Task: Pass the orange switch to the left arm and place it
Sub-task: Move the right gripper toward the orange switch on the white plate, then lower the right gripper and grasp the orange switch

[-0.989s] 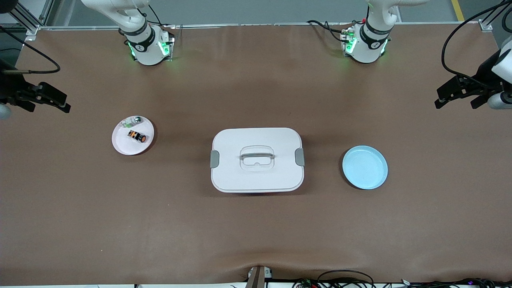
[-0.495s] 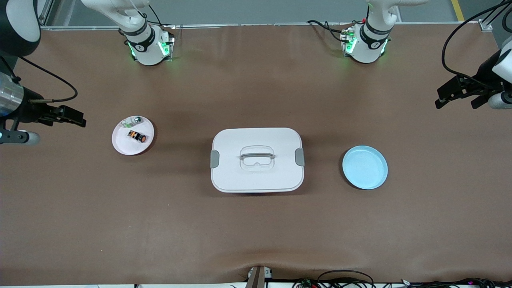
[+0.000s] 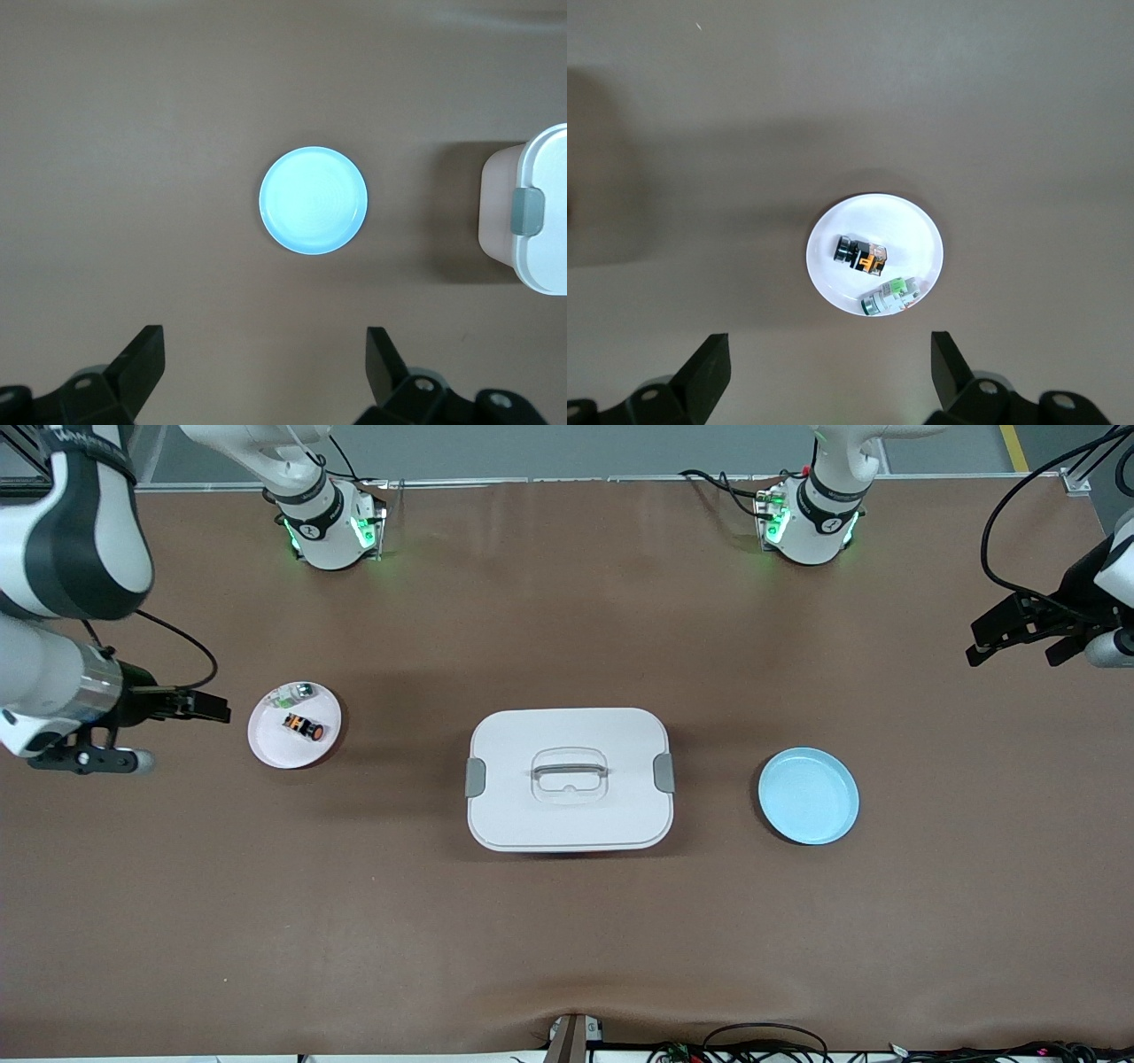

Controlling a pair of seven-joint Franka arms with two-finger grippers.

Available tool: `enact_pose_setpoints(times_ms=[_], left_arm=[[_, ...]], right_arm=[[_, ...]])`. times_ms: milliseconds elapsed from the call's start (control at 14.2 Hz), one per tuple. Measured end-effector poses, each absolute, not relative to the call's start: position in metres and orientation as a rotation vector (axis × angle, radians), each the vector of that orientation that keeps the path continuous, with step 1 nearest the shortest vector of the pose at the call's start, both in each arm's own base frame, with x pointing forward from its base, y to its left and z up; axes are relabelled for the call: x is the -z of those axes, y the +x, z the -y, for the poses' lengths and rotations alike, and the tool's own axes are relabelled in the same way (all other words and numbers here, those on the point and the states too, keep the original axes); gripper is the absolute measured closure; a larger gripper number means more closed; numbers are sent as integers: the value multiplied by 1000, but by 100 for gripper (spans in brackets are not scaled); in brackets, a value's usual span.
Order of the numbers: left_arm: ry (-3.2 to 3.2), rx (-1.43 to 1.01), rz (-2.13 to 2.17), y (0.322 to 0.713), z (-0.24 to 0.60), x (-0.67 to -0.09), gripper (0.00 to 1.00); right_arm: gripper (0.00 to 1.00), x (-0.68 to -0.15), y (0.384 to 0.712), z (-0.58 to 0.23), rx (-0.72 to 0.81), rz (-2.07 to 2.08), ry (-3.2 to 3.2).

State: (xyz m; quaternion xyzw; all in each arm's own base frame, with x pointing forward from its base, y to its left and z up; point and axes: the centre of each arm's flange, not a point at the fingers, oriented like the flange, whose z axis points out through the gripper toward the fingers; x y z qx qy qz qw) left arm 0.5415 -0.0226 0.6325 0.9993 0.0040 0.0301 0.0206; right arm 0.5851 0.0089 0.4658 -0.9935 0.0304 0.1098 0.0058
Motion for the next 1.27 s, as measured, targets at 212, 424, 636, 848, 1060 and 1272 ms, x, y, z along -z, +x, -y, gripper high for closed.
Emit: enact_pose_setpoints(times_ms=[212,424,636,848,1060,1272], left_arm=[[3099,-92,-14,542,22,-632,0],[3099,-92,-14,542,22,-632,0],[3099,-92,-14,542,22,-632,0],[3099,-92,-14,542,22,-632,0],[3099,-90,-15,542,22,-631,0],[3100,-84,-15,543,22,-629,0]], right_arm=[[0,-426,573,-5,-281,-111,-3114],[0,-395,551,9,-241,-156,-3113],[0,-376,536,26,-240,-252,-3106],[0,-359,526,30,-210,-446,-3085],[0,-337,516,29,-156,-564,-3043],[0,-308,500,29,-85,-596,-3033]])
